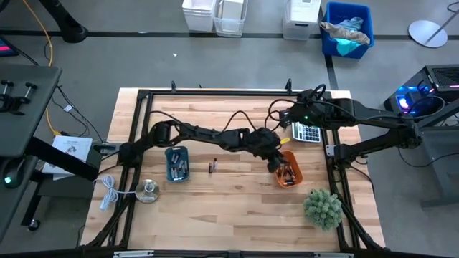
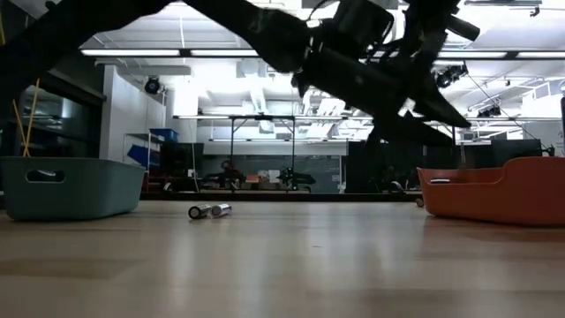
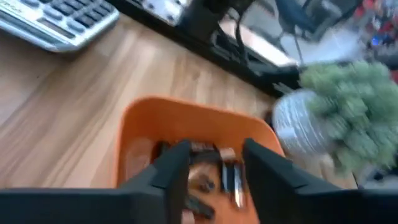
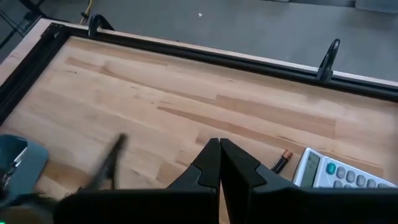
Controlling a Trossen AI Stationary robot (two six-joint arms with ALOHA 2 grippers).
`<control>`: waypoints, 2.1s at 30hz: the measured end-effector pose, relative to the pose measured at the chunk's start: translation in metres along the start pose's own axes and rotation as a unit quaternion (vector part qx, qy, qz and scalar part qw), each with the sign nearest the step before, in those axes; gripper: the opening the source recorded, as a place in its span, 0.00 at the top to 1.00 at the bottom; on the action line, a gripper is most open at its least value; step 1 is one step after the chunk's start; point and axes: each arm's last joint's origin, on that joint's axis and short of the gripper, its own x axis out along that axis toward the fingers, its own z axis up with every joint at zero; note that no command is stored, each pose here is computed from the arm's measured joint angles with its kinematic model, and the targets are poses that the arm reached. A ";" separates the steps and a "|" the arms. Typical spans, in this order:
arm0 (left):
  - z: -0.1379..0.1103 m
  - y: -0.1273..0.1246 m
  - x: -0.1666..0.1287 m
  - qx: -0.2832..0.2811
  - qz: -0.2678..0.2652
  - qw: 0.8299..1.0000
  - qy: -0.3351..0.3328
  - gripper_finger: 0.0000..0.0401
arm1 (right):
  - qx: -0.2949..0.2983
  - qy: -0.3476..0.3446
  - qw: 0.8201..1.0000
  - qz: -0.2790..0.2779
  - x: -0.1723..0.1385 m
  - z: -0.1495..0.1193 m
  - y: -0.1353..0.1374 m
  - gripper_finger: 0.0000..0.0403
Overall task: Sort batteries
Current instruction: Put the black battery into the orange bin
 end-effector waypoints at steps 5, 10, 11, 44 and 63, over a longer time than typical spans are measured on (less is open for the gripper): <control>0.015 0.005 -0.024 -0.003 -0.003 0.998 0.059 0.51 | 0.009 -0.010 1.000 -0.013 0.002 0.004 -0.003 1.00; 0.023 0.024 -0.056 -0.014 0.029 0.992 0.121 0.48 | 0.037 0.026 0.999 -0.023 0.012 0.014 -0.016 1.00; 0.025 0.025 -0.067 -0.015 0.034 0.992 0.124 0.48 | 0.035 0.046 0.998 -0.029 0.018 0.017 -0.020 1.00; -0.034 0.010 -0.252 -0.058 0.141 0.986 -0.068 0.48 | 0.031 0.382 0.891 -0.242 0.252 -0.020 -0.053 0.69; -0.040 0.012 -0.252 -0.039 0.146 0.988 -0.036 0.48 | 0.082 0.433 0.868 -0.228 0.283 -0.032 -0.066 0.69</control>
